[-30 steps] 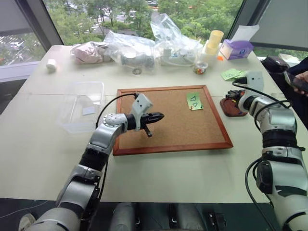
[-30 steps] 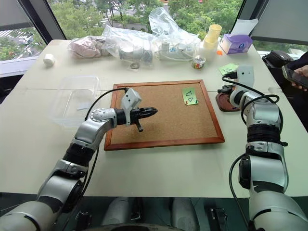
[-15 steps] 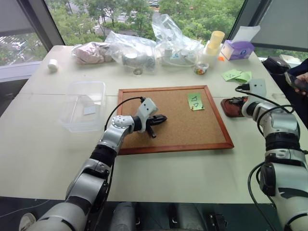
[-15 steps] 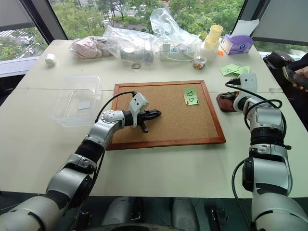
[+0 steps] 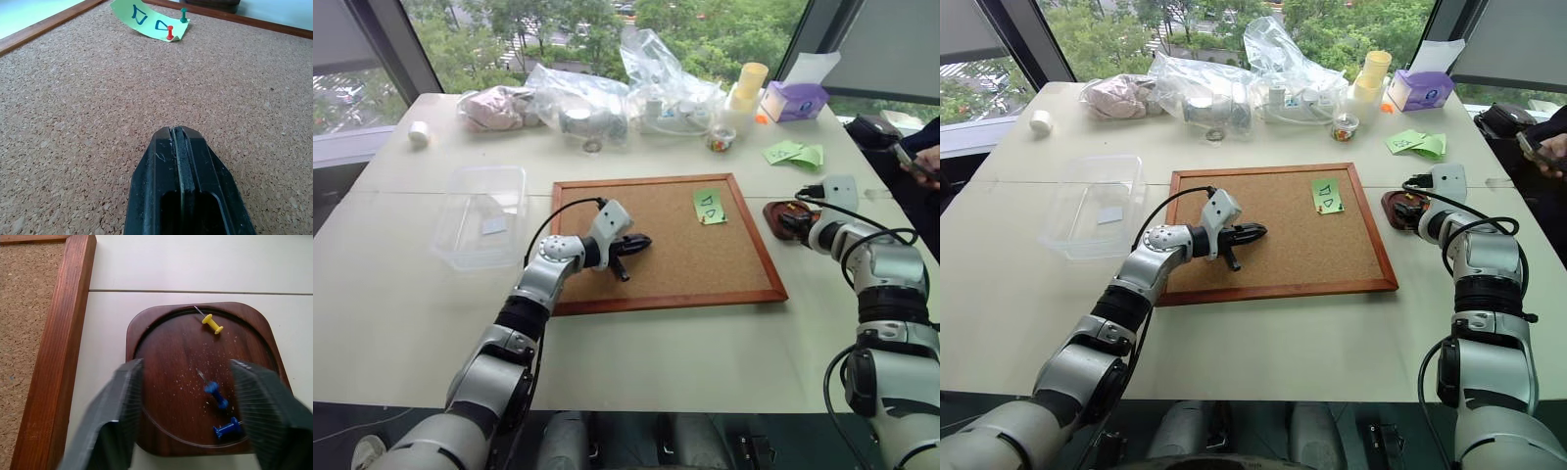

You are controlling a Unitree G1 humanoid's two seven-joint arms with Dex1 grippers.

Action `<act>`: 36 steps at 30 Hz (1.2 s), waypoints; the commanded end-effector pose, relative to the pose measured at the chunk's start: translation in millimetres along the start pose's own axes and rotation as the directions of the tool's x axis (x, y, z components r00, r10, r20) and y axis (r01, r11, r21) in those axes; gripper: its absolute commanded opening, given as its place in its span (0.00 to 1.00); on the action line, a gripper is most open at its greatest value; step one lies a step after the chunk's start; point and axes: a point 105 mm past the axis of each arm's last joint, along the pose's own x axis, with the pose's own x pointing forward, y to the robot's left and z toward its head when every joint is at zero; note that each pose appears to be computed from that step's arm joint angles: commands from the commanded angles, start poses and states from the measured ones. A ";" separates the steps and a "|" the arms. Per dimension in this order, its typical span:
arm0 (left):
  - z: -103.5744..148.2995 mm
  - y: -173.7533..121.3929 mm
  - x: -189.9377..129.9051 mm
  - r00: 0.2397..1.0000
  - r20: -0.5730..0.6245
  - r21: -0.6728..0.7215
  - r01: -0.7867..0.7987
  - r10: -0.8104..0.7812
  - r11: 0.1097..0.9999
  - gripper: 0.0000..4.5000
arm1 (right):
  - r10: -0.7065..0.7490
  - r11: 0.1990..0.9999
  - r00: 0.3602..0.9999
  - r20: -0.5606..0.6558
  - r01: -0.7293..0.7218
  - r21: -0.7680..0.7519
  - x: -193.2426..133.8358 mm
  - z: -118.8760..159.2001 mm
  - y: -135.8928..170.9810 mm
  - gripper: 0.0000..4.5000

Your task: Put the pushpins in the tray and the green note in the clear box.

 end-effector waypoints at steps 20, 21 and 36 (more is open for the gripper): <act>-17.2 -4.6 -9.7 0.999 -0.042 -0.063 0.000 -0.003 0.998 0.00 | 0.314 0.948 0.948 0.061 -0.309 -0.077 -21.2 16.5 96.6 0.76; -17.9 -4.7 -10.9 0.999 -0.044 -0.066 -0.002 -0.001 0.998 0.00 | 0.322 0.945 0.945 0.057 -0.317 -0.074 -20.5 13.7 100.3 0.76; -19.8 -4.7 -15.4 0.999 -0.053 -0.069 -0.017 0.013 0.997 0.00 | 0.324 0.942 0.944 0.062 -0.316 -0.114 -2.4 9.7 111.7 0.76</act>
